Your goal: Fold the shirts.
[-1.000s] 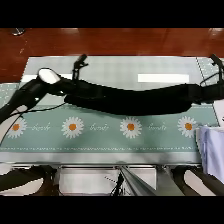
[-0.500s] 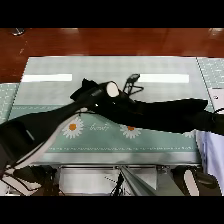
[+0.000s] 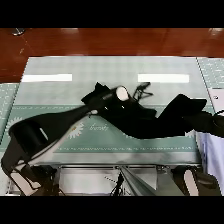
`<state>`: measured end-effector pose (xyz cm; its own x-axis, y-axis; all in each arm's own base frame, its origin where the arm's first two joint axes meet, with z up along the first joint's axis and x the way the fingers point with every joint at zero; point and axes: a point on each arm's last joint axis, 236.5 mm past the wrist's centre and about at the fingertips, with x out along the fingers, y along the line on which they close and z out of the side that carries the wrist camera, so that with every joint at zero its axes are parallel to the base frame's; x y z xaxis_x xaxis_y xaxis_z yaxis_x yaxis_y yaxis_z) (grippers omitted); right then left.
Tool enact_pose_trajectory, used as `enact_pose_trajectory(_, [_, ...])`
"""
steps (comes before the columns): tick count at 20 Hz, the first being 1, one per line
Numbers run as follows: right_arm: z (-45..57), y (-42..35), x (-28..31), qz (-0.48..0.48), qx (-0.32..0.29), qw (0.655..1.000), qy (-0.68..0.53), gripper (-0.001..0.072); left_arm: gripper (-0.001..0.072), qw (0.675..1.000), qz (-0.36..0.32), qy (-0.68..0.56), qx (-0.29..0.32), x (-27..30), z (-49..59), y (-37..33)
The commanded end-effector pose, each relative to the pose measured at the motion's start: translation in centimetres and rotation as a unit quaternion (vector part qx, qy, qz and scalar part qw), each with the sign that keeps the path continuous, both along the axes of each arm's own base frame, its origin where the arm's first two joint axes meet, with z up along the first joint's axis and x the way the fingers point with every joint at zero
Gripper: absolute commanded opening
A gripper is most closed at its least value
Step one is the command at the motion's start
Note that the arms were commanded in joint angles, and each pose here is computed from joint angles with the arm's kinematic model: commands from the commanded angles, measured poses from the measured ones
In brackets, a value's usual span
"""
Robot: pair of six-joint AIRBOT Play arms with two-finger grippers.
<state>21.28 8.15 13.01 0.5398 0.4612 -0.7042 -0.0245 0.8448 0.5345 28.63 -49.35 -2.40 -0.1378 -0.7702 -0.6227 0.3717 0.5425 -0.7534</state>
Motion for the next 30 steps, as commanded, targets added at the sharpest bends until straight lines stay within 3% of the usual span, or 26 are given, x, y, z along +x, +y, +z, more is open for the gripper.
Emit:
enact_pose_trajectory(1, [0.8, 1.4, 0.6, 0.017, 0.040, 0.999, -0.005, 0.0021, 0.0032, 0.998, 0.064, 0.013, -0.011, 8.1, 3.0, 8.4])
enact_pose_trajectory(5, [1.0, 4.9, 4.5, 0.064, 0.097, 0.993, -0.022, 0.0021, 0.0031, 0.991, 0.131, -0.005, 0.032, 13.2, 7.9, 24.6])
enact_pose_trajectory(7, [-0.3, 8.6, 6.6, 0.103, 0.106, 0.989, -0.008, 0.0021, 0.0032, 0.981, 0.174, -0.053, 0.064, 13.0, 10.8, 30.7])
enact_pose_trajectory(10, [-2.5, 15.7, 9.9, 0.174, 0.099, 0.980, 0.010, 0.0021, 0.0032, 0.957, 0.243, -0.144, 0.061, 9.6, 15.4, 35.6])
enact_pose_trajectory(14, [-6.5, 23.8, 14.8, 0.236, 0.090, 0.966, 0.052, 0.0021, 0.0032, 0.932, 0.303, -0.196, 0.044, 1.7, 15.6, 36.5])
enact_pose_trajectory(18, [-10.3, 28.4, 18.8, 0.252, 0.103, 0.959, 0.079, 0.0021, 0.0033, 0.932, 0.302, -0.197, 0.040, -5.2, 11.9, 36.0])
enact_pose_trajectory(25, [-11.3, 31.4, 20.2, 0.241, 0.140, 0.955, 0.097, 0.0026, 0.0033, 0.922, 0.313, -0.222, 0.047, -6.2, 10.8, 36.6])
enact_pose_trajectory(26, [-11.3, 31.6, 19.9, 0.245, 0.140, 0.954, 0.098, 0.0258, 0.0032, 0.921, 0.317, -0.222, 0.048, -5.9, 10.8, 36.7])
enact_pose_trajectory(27, [-11.3, 31.8, 19.6, 0.252, 0.139, 0.953, 0.097, 0.0649, 0.0033, 0.920, 0.321, -0.220, 0.047, -5.6, 10.8, 36.8])
enact_pose_trajectory(30, [-7.4, 31.6, 16.8, 0.315, 0.166, 0.930, 0.093, 0.0619, 0.0032, 0.920, 0.325, -0.212, 0.049, -5.1, 10.3, 36.9])
